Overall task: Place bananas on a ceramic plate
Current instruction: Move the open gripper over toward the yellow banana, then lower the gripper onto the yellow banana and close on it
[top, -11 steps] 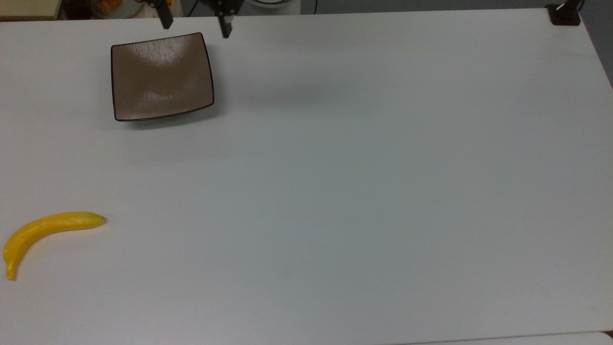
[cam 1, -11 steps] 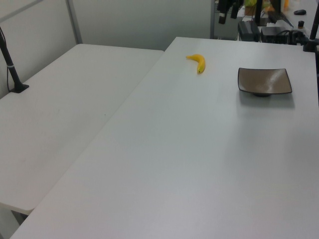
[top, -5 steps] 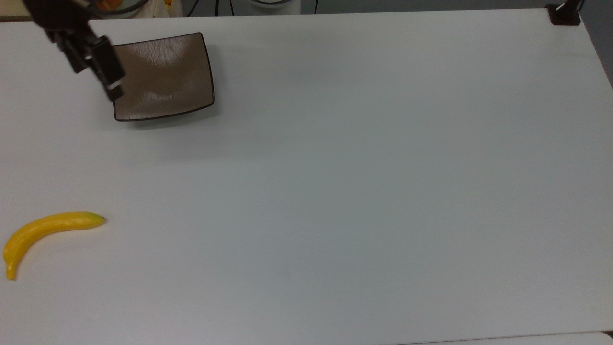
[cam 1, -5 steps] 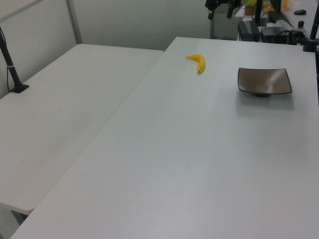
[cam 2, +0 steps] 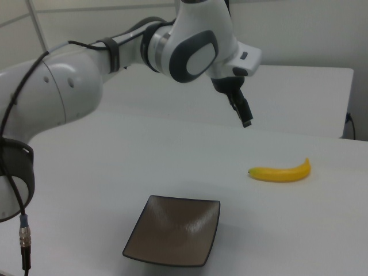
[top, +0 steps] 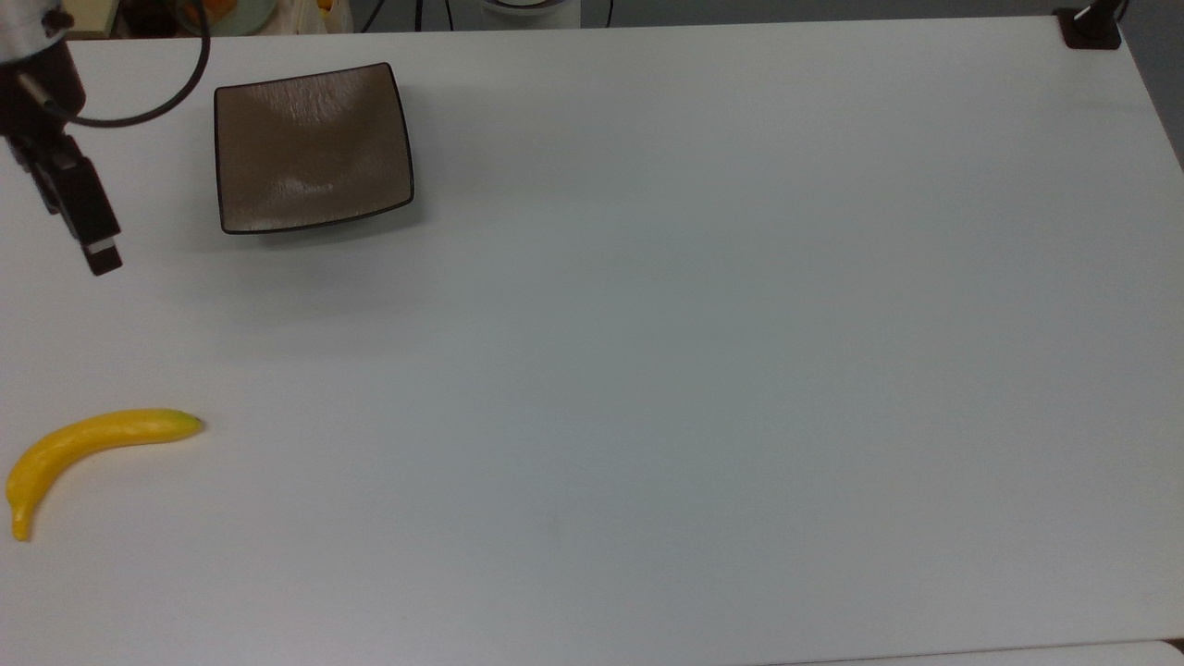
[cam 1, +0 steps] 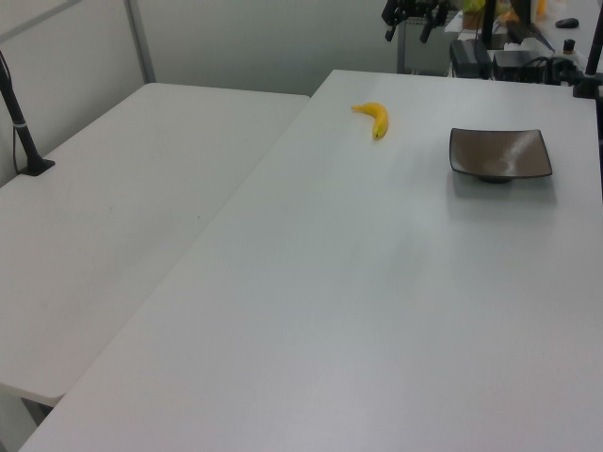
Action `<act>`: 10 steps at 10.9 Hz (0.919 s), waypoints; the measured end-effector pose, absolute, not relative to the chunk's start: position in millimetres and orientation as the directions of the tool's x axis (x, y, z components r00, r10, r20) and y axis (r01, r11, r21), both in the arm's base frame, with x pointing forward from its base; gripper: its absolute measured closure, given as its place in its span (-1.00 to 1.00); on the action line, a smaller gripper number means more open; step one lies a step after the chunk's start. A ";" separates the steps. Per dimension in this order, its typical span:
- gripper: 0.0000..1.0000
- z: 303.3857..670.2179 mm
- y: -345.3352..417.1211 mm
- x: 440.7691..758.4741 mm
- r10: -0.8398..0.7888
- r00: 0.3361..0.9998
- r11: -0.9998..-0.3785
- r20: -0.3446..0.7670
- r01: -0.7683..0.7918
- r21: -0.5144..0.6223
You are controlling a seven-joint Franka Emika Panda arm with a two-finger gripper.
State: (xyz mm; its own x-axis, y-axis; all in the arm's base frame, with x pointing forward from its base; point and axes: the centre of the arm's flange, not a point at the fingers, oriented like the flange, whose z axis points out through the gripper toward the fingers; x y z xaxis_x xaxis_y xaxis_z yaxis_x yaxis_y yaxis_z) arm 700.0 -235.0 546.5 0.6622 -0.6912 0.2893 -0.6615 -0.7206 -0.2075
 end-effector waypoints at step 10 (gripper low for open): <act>-1.00 426.4 -314.6 733.1 -0.710 0.522 -0.676 0.472 -0.693 -0.251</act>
State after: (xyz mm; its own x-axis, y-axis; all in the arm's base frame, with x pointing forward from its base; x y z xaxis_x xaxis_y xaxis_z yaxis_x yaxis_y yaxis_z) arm 733.1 -314.6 426.4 0.5219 -0.7103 0.4723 -0.6930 -0.6759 -0.2506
